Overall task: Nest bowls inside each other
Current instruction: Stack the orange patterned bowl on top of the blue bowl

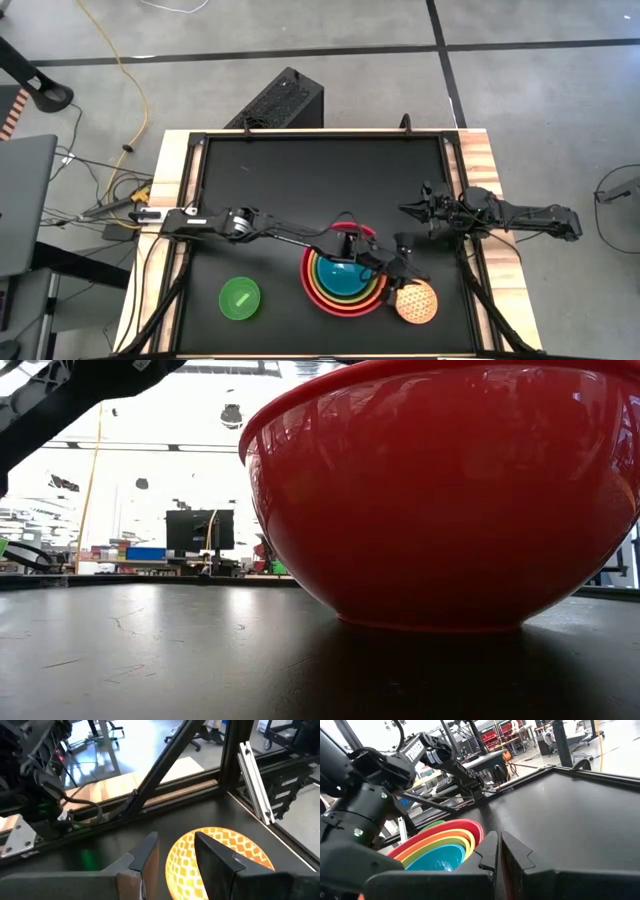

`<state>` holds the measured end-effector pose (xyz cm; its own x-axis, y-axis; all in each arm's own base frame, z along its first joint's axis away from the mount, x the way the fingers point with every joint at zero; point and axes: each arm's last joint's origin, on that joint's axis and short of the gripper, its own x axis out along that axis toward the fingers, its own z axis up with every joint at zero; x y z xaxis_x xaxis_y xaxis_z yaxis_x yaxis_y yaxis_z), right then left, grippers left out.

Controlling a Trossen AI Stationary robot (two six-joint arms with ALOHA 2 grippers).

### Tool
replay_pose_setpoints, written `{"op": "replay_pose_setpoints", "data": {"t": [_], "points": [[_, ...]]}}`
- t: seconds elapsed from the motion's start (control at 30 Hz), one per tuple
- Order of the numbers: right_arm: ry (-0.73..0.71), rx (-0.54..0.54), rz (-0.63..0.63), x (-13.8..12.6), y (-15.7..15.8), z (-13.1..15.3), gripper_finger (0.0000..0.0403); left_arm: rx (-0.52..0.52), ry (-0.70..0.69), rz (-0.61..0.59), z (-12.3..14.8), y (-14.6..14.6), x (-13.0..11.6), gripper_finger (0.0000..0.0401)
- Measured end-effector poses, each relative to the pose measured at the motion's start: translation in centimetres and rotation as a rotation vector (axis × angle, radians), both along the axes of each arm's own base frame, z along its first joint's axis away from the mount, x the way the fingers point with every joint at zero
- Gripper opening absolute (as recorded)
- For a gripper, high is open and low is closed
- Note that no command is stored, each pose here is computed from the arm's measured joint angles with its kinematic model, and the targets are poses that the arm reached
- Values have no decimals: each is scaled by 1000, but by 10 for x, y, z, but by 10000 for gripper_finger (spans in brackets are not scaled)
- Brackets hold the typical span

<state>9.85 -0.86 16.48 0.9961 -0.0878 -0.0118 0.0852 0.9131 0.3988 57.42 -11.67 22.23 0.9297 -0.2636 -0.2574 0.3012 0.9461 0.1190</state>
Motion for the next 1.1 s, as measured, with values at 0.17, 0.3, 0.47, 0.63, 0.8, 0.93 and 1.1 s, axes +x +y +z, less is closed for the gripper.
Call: {"op": "replay_pose_setpoints", "data": {"t": [0.17,0.3,0.47,0.63,0.8,0.93,1.1], "points": [[0,0,0,0,0,0,38,2,5,4,3,0,0,116],[0,0,0,0,0,0,38,31,85,2,14,1,-7,116],[0,0,0,0,0,0,38,83,213,10,67,11,-39,116],[0,0,0,0,0,0,38,169,385,50,132,34,-98,116],[0,0,0,0,0,0,38,229,598,166,168,54,-158,116],[0,0,0,0,0,0,38,192,686,201,194,63,-199,116],[0,0,0,0,0,0,38,163,725,264,206,70,-249,116]]}}
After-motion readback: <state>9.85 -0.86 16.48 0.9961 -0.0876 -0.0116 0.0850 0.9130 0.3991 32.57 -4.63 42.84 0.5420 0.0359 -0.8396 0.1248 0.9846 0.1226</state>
